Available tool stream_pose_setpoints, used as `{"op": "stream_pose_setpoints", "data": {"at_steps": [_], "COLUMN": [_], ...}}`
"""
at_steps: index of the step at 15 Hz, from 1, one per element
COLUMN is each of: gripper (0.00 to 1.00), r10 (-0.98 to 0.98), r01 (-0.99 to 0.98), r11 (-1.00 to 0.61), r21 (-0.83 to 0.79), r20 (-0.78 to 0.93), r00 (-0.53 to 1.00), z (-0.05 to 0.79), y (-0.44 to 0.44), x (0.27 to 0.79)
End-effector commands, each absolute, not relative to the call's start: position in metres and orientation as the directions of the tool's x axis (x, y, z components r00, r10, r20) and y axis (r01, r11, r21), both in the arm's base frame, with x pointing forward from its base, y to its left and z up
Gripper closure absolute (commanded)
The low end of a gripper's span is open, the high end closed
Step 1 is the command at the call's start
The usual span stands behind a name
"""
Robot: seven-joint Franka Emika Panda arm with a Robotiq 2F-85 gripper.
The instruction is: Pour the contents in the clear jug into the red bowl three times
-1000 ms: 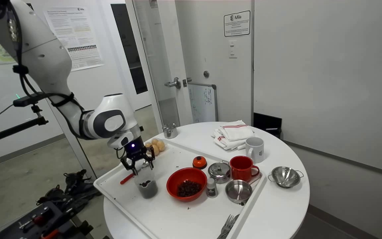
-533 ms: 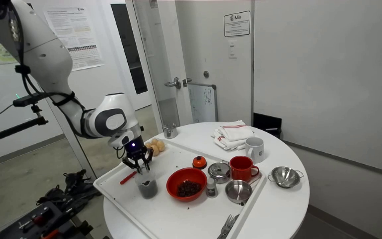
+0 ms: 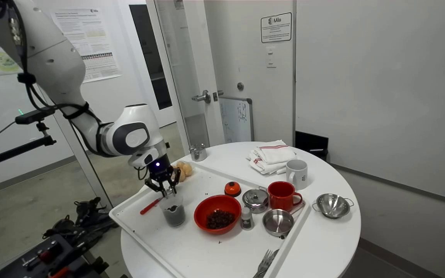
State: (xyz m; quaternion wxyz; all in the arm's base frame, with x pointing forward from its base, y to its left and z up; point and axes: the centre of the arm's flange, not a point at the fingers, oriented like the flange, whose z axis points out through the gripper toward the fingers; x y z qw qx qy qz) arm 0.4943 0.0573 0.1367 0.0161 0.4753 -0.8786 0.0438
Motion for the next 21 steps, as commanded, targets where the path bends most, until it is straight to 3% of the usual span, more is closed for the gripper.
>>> {"op": "stream_pose_setpoints", "data": {"at_steps": [1, 13, 21], "gripper": [0.89, 0.89, 0.89], "r10": [-0.823, -0.793, -0.669], "r01": [-0.818, -0.834, -0.809], "r11": [0.568, 0.545, 0.586], "r21": [-0.093, -0.084, -0.036], "r20": [-0.045, -0.376, -0.585], "r00": [-0.566, -0.48, -0.459], "z": [0.18, 0.23, 0.235], "y": [0.024, -0.047, -0.121], "x": [0.506, 0.546, 0.538]}}
